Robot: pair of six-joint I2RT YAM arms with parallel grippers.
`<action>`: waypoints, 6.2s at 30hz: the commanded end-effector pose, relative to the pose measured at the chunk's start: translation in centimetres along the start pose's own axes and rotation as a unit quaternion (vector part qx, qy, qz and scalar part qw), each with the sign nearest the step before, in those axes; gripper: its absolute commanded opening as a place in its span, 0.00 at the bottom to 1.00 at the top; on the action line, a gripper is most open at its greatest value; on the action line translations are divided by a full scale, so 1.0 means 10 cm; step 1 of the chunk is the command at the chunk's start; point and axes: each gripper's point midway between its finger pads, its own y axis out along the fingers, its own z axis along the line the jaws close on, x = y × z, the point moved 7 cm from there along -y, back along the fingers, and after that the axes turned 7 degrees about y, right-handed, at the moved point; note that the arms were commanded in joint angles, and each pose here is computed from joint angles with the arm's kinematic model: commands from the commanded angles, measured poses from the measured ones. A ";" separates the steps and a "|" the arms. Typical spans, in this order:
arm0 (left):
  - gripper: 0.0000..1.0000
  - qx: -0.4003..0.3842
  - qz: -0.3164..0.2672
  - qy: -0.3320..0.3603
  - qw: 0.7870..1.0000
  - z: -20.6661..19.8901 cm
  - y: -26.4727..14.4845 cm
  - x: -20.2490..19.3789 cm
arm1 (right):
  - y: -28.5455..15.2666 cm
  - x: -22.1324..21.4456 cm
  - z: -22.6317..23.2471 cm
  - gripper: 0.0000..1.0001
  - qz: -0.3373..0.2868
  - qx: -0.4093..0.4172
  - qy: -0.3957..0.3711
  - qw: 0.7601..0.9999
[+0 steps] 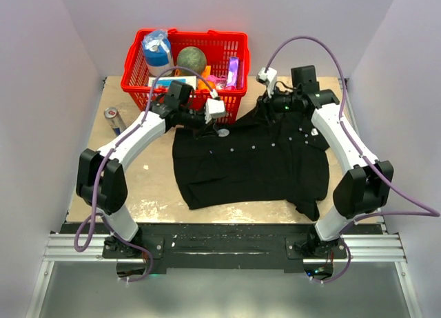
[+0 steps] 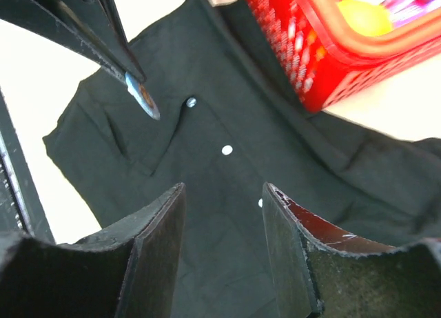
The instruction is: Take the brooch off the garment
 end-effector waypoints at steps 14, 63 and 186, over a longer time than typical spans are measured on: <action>0.00 0.282 0.393 -0.122 0.867 -0.27 -1.36 -1.22 | 0.29 -0.23 0.13 0.59 0.008 0.030 0.049 0.998; 0.00 0.402 0.682 -0.043 0.609 -0.87 -2.26 -2.10 | 1.07 -0.30 0.18 0.86 0.138 0.017 0.067 0.988; 0.30 0.325 0.646 -0.160 0.671 -0.43 -1.92 -2.55 | 1.14 -0.74 0.15 0.87 0.233 -0.014 -0.006 0.972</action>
